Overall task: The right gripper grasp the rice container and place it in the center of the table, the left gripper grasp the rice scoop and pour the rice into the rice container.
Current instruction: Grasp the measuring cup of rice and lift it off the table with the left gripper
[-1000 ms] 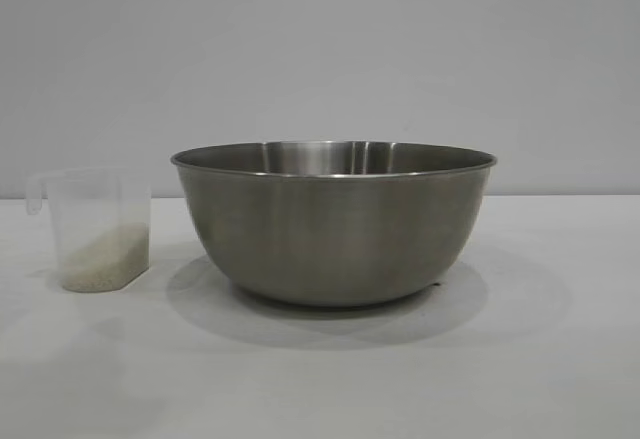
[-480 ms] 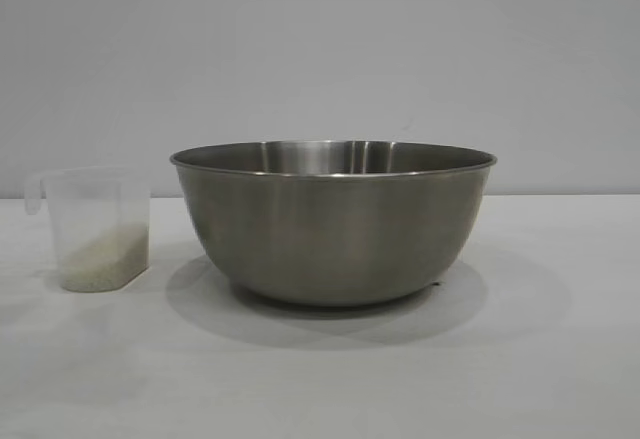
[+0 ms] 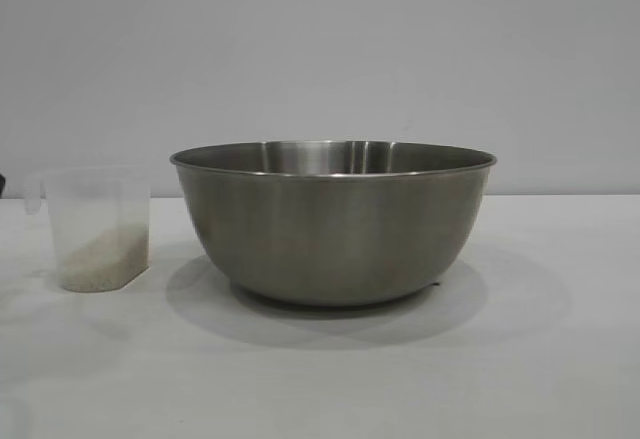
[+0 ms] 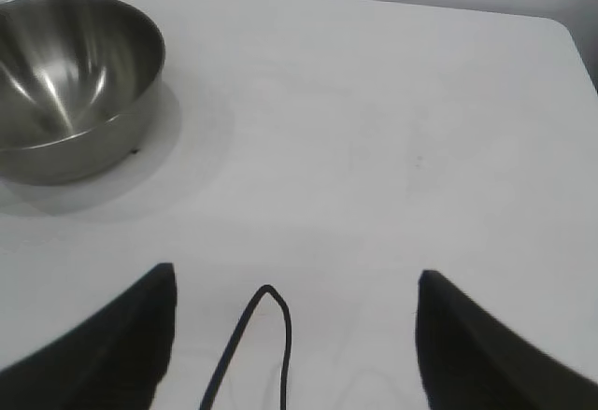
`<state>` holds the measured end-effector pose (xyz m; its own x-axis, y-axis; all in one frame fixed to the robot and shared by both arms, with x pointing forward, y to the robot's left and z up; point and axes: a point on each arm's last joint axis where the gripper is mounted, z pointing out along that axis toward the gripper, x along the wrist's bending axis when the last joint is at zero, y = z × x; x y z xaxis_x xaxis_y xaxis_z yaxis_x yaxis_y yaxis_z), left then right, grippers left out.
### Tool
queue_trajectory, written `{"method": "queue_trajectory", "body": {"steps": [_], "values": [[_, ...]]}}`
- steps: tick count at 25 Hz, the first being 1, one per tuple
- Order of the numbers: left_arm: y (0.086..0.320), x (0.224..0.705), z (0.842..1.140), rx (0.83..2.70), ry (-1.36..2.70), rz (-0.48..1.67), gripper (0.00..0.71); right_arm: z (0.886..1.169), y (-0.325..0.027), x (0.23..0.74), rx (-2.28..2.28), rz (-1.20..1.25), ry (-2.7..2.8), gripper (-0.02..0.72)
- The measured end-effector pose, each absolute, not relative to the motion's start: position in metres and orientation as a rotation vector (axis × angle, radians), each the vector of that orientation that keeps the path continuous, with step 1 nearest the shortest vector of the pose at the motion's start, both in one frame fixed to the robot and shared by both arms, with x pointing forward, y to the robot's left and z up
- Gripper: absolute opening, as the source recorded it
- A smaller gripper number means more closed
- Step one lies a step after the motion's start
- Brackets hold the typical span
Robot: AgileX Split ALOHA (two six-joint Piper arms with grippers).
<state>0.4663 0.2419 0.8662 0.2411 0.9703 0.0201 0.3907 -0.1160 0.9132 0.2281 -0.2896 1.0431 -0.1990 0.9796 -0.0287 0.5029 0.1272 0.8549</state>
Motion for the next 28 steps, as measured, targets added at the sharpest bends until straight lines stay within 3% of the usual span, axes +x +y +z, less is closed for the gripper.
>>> {"method": "queue_trajectory", "body": {"steps": [18,25,28], "values": [[0.232,0.503,0.853,1.635,1.263,0.874,0.341,1.043,-0.290,0.228,1.434,0.978,1.784,0.459],[0.230,0.510,0.848,1.640,1.258,0.878,0.000,1.043,-0.290,0.228,1.434,0.978,1.784,0.459],[0.229,0.512,0.849,1.638,1.250,0.883,0.048,1.043,-0.290,0.228,1.434,0.978,1.784,0.459]]}}
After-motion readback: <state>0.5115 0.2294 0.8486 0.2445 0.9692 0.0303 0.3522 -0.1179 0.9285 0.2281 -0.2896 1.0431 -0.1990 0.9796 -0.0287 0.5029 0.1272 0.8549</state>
